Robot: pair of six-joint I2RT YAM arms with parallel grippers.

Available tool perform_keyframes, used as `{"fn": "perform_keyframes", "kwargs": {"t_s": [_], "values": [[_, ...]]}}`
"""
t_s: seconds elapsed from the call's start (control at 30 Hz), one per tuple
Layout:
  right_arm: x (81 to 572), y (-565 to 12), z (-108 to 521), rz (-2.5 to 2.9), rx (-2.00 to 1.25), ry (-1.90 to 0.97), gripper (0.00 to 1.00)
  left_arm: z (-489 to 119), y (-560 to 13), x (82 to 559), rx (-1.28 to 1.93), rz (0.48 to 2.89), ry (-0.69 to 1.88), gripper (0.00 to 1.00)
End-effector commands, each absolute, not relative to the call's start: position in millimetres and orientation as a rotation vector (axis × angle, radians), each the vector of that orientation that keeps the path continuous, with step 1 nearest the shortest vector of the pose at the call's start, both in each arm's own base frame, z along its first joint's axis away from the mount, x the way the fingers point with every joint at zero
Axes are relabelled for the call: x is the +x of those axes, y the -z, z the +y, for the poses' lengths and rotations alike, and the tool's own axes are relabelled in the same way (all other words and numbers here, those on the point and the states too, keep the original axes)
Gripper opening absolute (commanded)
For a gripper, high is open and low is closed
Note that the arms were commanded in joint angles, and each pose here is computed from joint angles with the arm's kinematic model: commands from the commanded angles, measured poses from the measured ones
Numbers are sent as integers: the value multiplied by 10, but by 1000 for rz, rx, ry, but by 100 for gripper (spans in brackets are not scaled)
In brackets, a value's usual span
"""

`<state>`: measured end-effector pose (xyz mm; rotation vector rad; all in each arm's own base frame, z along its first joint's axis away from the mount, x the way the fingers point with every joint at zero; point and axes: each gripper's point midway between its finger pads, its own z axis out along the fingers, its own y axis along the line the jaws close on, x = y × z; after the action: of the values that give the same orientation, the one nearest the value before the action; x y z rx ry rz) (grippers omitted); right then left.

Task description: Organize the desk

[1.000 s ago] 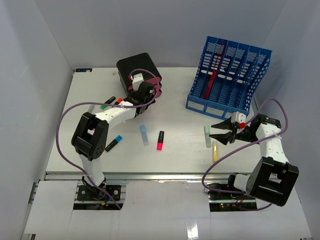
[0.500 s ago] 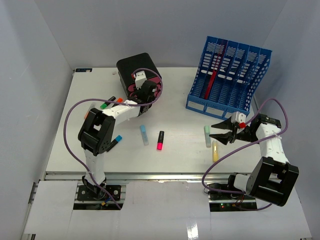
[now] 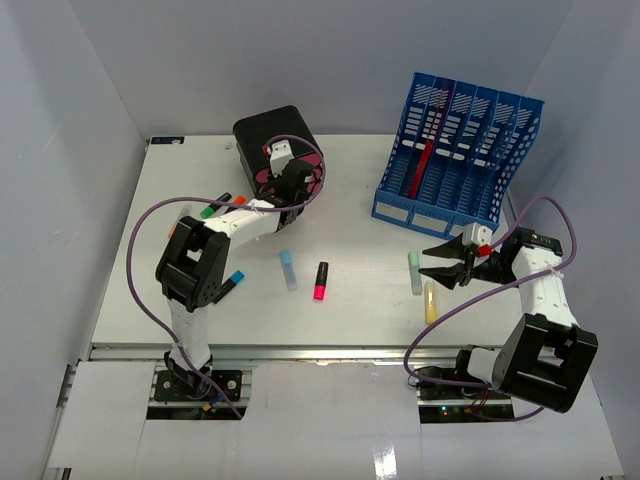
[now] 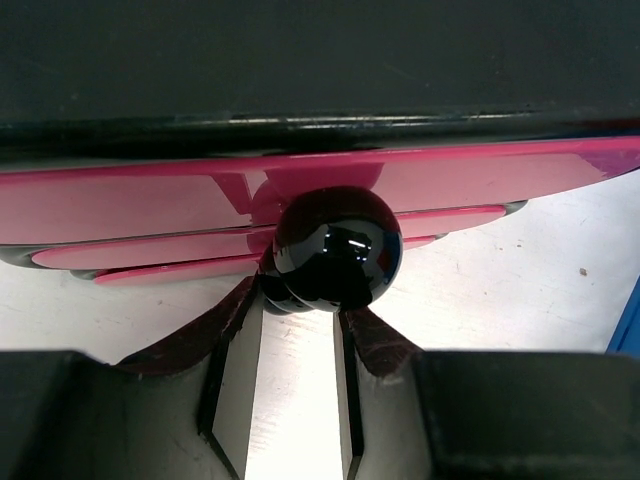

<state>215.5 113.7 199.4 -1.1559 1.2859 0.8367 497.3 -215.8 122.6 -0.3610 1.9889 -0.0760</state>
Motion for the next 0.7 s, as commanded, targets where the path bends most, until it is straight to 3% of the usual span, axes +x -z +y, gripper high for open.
{"fn": "perform_keyframes", "kwargs": {"t_s": [0.0, 0.2, 0.67], "values": [[2182, -2141, 1137, 1256, -1143, -824, 52, -2136, -1460, 4936, -370, 1951, 118, 35], [2183, -2139, 1133, 1259, -1142, -824, 52, -2197, -1483, 4855, -368, 1967, 187, 22], [2181, -2152, 1138, 1255, -1142, -824, 52, -2402, -1357, 4134, -319, 2035, 291, 22]]}}
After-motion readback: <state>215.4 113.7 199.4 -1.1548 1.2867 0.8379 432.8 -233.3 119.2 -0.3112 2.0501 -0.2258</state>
